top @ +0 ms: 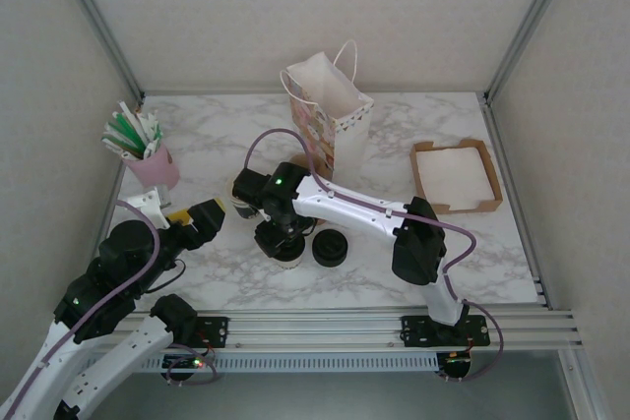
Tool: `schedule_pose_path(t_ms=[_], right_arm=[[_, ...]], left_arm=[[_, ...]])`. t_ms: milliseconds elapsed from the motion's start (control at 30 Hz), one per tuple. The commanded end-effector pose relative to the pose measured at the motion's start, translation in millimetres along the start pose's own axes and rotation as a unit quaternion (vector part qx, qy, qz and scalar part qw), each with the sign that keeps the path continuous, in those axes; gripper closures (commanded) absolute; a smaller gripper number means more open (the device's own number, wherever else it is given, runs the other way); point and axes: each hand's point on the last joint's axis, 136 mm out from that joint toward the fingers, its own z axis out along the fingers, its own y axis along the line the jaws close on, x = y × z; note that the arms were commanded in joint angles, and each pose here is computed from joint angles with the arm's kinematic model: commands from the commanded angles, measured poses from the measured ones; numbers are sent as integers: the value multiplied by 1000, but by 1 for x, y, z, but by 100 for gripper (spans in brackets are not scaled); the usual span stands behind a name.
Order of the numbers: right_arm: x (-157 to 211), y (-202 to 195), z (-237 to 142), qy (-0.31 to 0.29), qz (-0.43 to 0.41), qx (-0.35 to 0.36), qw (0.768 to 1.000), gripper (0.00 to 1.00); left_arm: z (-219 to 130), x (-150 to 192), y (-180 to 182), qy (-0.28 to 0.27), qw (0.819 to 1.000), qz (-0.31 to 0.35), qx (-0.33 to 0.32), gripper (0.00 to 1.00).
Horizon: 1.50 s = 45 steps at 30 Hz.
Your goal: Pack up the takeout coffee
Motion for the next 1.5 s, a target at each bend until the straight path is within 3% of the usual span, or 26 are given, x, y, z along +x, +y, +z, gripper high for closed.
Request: schedule_pose_path(t_ms=[0,300,833,1067,1200,1267,1400,1467], right_arm=[[24,-8,36,66,4,37,997,28],[18,-1,19,36,9,12,999,27],[2,5,-36,-48,10,-30,998,14],[14,-12,-54,-73,28,-33,996,13],[26,-26,-63,-95,47,-45,993,14],[34,-33,-68,-112,62,-59,990,18],[45,-43,-73,-143,95,-112,979,33],[49,-42,-72,-154,106,-148,971,48]], left_arm=[[-3,-5,-3,-4,1000,8,2,0],[-1,-4,-3,-3,1000,8,3,0],[14,2,-5,17,1000,8,-6,0],[30,16,-16,59,998,1,13,2],[48,38,-20,107,994,-7,23,11],[59,53,-21,138,990,-16,29,22],[75,80,-19,189,981,-31,32,48],[81,94,-16,211,976,-40,31,63]])
